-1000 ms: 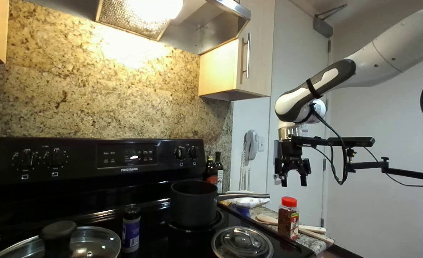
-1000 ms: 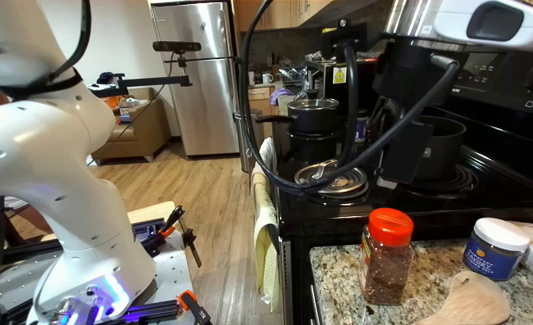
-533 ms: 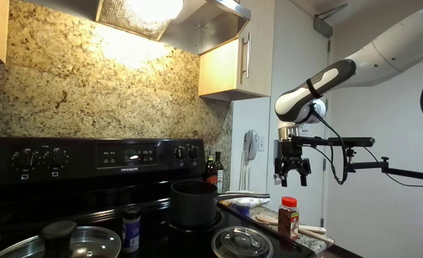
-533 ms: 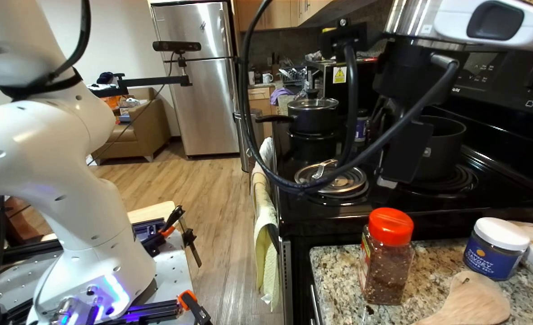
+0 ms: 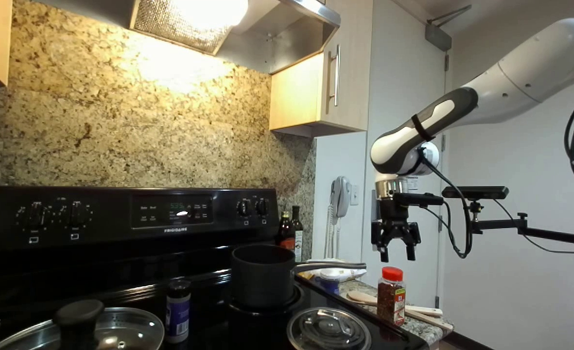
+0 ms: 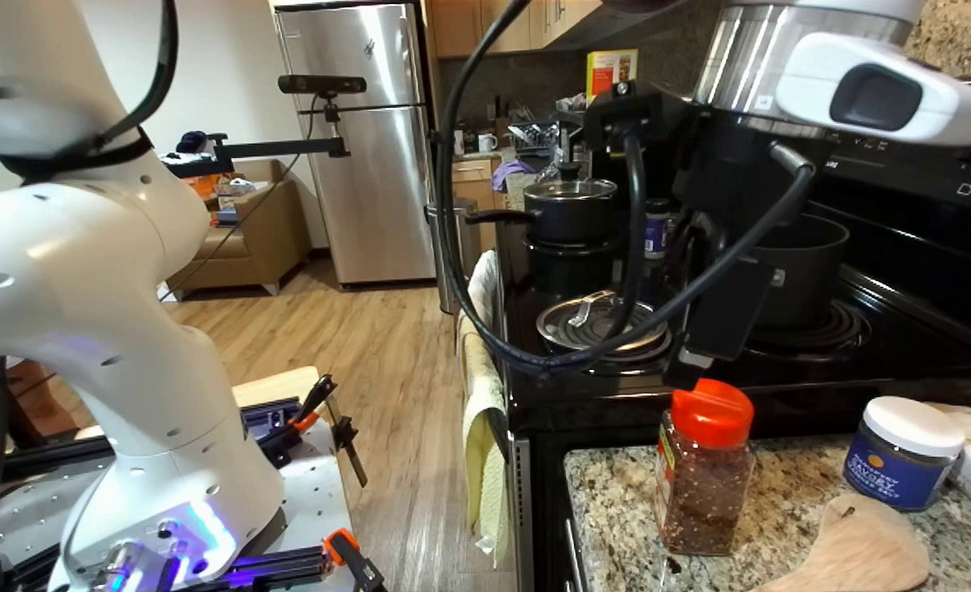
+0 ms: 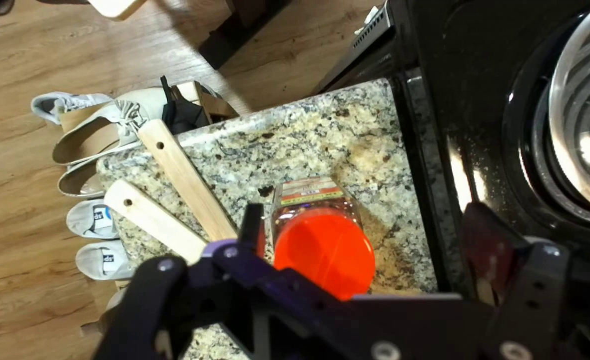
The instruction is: Put the jar in the black pot on the stove
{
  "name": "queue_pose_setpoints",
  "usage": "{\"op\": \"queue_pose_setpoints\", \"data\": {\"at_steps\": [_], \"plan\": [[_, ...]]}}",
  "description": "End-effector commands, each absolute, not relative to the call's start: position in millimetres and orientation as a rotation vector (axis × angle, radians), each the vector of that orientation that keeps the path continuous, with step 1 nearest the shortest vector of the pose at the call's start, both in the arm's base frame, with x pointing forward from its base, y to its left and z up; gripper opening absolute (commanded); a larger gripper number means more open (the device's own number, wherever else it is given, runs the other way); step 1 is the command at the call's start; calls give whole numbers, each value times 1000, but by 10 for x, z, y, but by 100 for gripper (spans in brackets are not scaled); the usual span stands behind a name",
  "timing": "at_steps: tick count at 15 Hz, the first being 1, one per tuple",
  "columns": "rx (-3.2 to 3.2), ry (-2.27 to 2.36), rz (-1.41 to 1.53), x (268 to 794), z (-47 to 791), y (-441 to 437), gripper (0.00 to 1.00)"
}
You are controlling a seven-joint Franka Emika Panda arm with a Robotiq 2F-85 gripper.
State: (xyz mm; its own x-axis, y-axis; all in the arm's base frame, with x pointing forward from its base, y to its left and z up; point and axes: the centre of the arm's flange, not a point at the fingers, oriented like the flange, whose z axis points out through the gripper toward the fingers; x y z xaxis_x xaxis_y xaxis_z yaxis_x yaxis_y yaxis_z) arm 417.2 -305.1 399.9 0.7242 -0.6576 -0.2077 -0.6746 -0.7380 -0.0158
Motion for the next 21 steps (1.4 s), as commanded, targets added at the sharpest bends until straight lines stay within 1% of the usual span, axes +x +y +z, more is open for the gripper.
{"op": "queue_pose_setpoints", "data": {"at_steps": [1,6,14,15,16,17,20,21], "plan": [[-2822,1096,269,4254,3868,-2955,100],[-2812,1154,229,4334,3813,-3026,100],[-2772,1188,245,4190,3599,-3205,100],[-2766,1185,233,4196,3602,-3218,75],[-2760,1191,216,4203,3609,-3221,72],[-2761,1199,196,4216,3621,-3217,67],[-2771,1184,175,4245,3649,-3220,45],[-2772,1182,177,4239,3637,-3219,39]]}}
